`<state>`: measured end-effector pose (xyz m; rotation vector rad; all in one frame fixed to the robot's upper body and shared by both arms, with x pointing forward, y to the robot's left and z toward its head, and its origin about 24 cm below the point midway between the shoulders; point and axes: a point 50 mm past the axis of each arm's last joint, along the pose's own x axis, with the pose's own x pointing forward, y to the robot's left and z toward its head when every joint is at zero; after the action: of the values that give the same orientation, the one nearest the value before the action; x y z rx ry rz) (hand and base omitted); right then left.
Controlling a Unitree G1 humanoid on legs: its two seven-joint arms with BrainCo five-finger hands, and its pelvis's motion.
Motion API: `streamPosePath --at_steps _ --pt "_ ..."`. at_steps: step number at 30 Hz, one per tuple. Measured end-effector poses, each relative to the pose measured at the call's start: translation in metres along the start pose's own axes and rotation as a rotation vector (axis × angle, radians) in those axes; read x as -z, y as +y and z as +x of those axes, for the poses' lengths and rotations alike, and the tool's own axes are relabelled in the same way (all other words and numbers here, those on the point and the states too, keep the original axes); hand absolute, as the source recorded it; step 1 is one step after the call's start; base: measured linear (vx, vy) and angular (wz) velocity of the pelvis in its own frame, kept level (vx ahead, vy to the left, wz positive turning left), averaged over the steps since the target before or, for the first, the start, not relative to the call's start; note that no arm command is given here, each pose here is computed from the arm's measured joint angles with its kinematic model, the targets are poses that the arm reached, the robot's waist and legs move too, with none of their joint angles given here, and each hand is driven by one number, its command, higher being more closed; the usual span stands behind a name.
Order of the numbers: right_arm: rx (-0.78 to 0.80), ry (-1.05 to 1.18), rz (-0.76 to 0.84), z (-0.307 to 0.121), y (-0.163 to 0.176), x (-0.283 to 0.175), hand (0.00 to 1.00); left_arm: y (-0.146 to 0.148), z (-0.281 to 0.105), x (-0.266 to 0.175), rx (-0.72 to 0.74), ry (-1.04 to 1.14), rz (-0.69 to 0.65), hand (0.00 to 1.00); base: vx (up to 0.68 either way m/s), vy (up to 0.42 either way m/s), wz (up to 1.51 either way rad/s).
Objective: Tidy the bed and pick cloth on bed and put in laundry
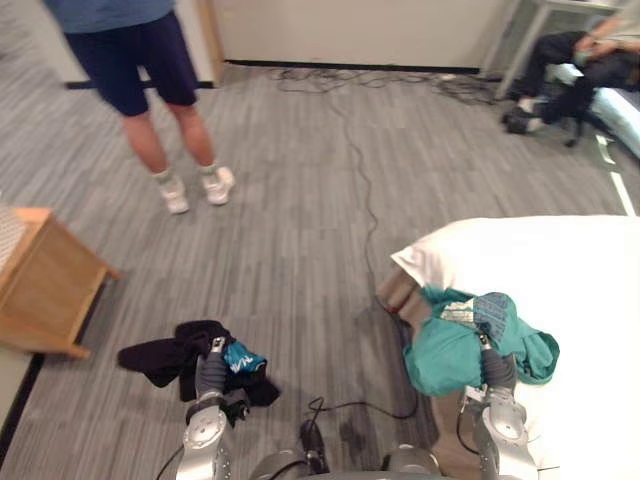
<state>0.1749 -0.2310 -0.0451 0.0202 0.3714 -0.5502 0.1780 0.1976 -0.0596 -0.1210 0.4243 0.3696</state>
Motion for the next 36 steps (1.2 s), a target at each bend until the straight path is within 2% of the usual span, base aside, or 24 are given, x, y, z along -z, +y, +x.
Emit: streamPosePath --at_steps 6,7,13,18,23,31,36 --pt "0.010 0.037 0.005 -0.009 -0.003 0.011 1.00 -0.021 -0.005 0.008 0.070 0.027 0.024 1.00 0.13 -0.079 0.51" --pt "0.005 0.091 0.031 -0.023 -0.011 0.025 1.00 -0.052 -0.005 0.006 0.183 0.019 0.042 1.00 0.07 -0.030 -0.10" --pt "0.002 0.104 0.027 -0.022 -0.010 0.028 1.00 -0.050 -0.005 0.009 0.176 0.032 0.048 1.00 0.00 -0.001 -0.05" --pt "-0.032 0.277 -0.015 -0.025 0.001 0.064 1.00 -0.036 -0.005 0.034 0.139 0.146 0.063 1.00 0.03 -0.038 0.00" --pt "-0.093 0.362 -0.158 -0.027 0.004 0.080 1.00 -0.034 -0.005 0.048 0.092 0.232 -0.027 1.00 0.00 -0.075 0.37" --pt "-0.120 0.240 -0.260 0.006 0.005 0.048 1.00 -0.033 -0.007 0.051 0.088 0.257 -0.040 1.00 0.09 0.055 0.27" --pt "-0.189 0.213 -0.283 0.006 0.024 0.043 1.00 -0.018 -0.010 0.054 0.052 0.267 -0.024 1.00 0.45 0.126 0.20"
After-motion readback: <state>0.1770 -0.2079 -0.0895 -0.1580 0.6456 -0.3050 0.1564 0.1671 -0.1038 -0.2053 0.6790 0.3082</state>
